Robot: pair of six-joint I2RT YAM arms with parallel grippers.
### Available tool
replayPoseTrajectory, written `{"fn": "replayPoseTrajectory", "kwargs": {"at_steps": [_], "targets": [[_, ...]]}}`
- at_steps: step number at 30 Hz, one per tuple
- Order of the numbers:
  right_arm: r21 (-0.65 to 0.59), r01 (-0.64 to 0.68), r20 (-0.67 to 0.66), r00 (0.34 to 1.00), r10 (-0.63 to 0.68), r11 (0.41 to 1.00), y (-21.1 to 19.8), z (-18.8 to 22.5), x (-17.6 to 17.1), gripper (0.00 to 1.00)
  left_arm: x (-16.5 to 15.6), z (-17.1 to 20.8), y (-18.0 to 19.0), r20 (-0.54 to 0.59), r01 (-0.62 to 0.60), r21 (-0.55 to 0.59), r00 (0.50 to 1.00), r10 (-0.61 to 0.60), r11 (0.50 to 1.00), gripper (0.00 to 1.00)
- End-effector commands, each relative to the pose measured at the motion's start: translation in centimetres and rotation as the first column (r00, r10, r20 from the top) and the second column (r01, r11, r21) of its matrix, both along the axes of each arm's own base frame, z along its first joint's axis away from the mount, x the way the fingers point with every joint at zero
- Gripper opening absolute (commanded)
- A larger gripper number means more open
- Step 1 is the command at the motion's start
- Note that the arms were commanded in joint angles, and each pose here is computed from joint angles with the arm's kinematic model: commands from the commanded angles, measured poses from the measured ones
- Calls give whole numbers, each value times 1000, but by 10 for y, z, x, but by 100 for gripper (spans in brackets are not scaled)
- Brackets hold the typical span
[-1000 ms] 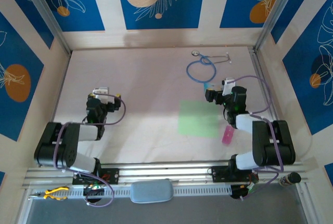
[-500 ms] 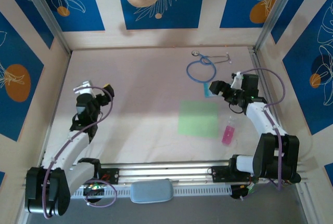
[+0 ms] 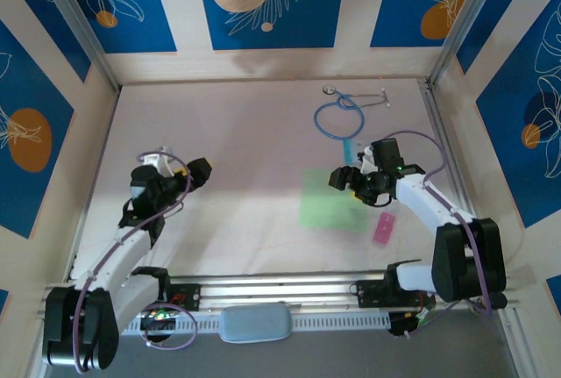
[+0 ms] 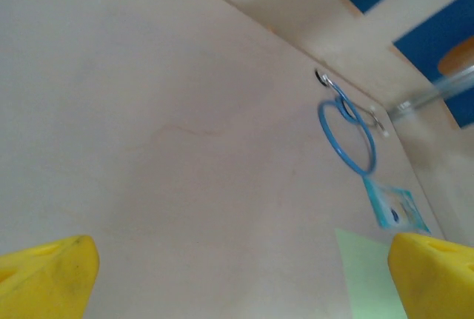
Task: Fold a paper plane with a square sheet of paper (pick it up from the middle)
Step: Move the square sheet of paper to the center of the table.
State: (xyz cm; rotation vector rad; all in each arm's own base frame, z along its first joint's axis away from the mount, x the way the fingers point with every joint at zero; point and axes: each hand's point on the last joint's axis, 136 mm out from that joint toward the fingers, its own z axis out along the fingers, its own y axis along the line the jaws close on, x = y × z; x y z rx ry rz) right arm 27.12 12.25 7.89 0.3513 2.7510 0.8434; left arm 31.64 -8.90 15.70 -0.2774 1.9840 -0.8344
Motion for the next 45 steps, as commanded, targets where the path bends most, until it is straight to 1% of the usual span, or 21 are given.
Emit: {"fn": "replayPoseTrajectory", "kwargs": {"at_steps": [1, 5, 16, 22, 25, 30, 37, 45], "targets": [[-14, 2, -51, 999, -2, 1000, 3, -9, -1, 81, -1, 16, -19, 0, 136, -38, 991, -137, 990, 100], [-29, -9, -85, 996, 7, 1000, 8, -21, 2, 81, -5, 16, -20, -41, 146, -29, 988, -147, 989, 100], [-57, -41, -181, 983, 30, 998, 25, -49, -1, 81, -14, 24, -16, -69, 139, 1, 988, -139, 990, 100], [-55, -54, -214, 976, 41, 997, 53, -58, -7, 80, -17, 26, -21, -80, 171, -16, 982, -171, 985, 100], [-23, -48, -226, 973, 41, 999, 73, -62, -8, 80, -19, 26, -24, -105, 186, -29, 976, -188, 982, 100], [11, -1, -260, 966, 3, 1000, 105, -69, -11, 80, -22, 23, -28, -157, 210, -39, 964, -213, 977, 100], [6, 0, -254, 967, 1, 1000, 144, -71, -9, 80, -29, 18, -31, -215, 232, -19, 949, -231, 973, 100], [78, -4, -251, 968, 24, 997, 182, -67, -7, 79, -33, 14, -36, -257, 265, -12, 931, -260, 964, 100]]}}
